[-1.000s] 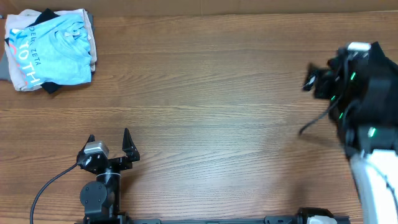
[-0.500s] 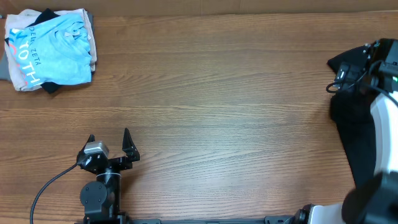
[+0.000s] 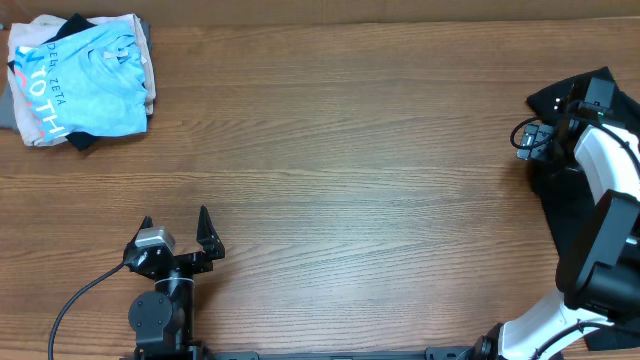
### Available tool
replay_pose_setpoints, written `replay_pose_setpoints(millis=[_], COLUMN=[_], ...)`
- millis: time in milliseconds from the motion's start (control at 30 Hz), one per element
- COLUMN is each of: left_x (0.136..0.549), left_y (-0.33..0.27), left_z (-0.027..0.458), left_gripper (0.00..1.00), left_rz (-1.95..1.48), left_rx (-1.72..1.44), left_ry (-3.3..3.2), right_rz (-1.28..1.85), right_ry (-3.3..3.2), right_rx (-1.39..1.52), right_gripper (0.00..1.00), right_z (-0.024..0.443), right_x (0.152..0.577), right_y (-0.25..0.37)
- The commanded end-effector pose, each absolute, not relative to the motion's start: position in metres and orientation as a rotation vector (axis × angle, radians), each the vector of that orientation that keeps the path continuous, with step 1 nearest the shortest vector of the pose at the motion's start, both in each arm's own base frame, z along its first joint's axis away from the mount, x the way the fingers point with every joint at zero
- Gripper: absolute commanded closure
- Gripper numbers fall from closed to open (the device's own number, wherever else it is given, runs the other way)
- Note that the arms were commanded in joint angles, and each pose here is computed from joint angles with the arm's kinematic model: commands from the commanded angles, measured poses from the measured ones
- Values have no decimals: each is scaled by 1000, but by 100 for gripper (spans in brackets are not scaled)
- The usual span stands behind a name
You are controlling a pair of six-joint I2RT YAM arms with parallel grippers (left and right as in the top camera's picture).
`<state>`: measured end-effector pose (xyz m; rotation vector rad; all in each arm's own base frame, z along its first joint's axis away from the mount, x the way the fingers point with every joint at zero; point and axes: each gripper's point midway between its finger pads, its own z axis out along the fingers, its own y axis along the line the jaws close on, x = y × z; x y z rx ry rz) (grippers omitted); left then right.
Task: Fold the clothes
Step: 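Reach the right gripper to the black polo shirt and grasp it, then drag the black shirt with the right gripper to the table center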
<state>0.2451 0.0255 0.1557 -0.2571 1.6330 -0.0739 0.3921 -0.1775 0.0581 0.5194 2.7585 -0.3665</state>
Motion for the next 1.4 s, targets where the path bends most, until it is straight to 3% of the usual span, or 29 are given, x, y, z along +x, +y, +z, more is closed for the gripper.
replay_pose_setpoints(millis=[0,100,233,433,733,1000,1133,1300,1367], left_x=[244,244,244,244,244,244,244,244,244], left_y=[30,30,30,30,30,30,30,30,30], left_z=[157,157,157,157,157,157,157,157,157], left_gripper=[0,0,0,0,0,0,0,0,0], left_rz=[-47,-47,-47,-47,-47,-47,-47,-47,-47], left_rx=[-265,-265,-265,-265,-265,-265,-265,-265,-265], left_ry=[1624,1624,1624,1624,1624,1624,1624,1624,1624], right_rz=[-393,-392,-389,-385,-22,426,528,687,716], right_ry=[2772,2794,2807,2808,2710,2508,2458,2479,2481], right_rx=[524,526,530,525,324,-56,-249,-499,-583], right_gripper=[7,29,46,96,96,96,96,96,85], right_z=[49,41,36,37,73,139,148,142,141], right_x=[395,393,392,392,456,509,493,432,407], right_y=[-182,-181,-181,-179,-93,95,194,307,338])
